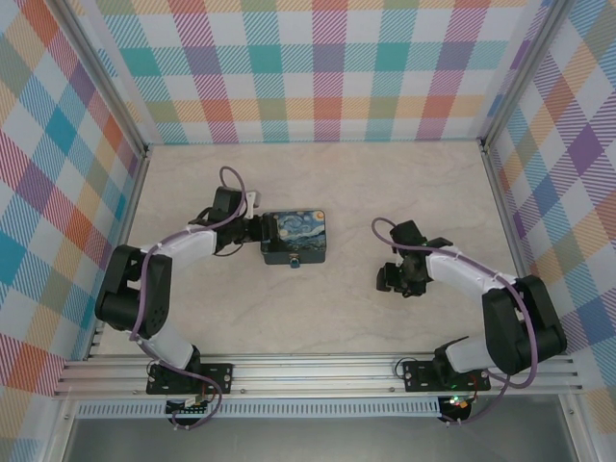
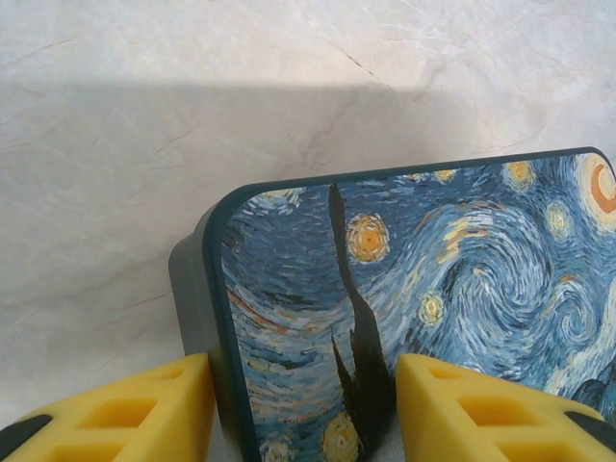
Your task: Unlock the padlock with the key
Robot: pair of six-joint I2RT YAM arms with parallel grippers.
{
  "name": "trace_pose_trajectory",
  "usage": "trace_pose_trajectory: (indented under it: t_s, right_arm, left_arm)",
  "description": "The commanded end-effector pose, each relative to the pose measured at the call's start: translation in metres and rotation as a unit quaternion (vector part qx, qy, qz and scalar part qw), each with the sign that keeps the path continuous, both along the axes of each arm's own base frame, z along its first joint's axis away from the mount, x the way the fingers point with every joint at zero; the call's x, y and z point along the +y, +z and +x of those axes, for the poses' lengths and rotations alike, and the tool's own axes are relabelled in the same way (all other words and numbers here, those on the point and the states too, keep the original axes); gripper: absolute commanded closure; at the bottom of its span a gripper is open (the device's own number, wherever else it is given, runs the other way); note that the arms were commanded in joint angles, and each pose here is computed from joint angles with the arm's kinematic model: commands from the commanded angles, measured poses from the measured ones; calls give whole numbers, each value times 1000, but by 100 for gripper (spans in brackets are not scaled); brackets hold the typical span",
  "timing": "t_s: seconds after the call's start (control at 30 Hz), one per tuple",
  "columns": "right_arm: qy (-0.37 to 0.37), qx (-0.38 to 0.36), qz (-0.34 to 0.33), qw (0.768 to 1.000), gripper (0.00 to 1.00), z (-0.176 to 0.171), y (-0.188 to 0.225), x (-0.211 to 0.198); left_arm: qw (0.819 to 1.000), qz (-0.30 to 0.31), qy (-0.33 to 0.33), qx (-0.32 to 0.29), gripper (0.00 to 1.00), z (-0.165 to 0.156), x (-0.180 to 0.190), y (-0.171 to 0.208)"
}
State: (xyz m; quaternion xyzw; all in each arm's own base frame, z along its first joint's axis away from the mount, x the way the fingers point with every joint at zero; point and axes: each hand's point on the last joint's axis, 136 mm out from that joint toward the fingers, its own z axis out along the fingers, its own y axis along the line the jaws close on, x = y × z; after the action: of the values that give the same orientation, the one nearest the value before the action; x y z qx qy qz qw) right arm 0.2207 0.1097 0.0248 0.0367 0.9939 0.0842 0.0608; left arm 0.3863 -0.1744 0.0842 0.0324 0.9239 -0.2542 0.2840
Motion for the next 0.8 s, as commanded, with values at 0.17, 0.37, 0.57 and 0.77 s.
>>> trace_pose_trajectory:
  t_s: [0.17, 0.37, 0.57, 0.77]
  right_arm:
    - [1, -13, -11, 1000, 41, 6, 9, 1]
    - [1, -20, -17, 1000, 41, 8, 12, -1]
    - [2, -19, -20, 1000, 40, 9, 15, 0]
    - [5, -18, -27, 999, 40, 9, 17, 0]
  left_arm:
    - [999, 14, -39, 28, 44, -2, -20, -12]
    - [999, 25, -20, -13, 34, 13, -15, 19]
    - [997, 46, 11, -59, 23, 9, 2, 50]
    - [991, 58, 57, -108, 14, -8, 26, 80]
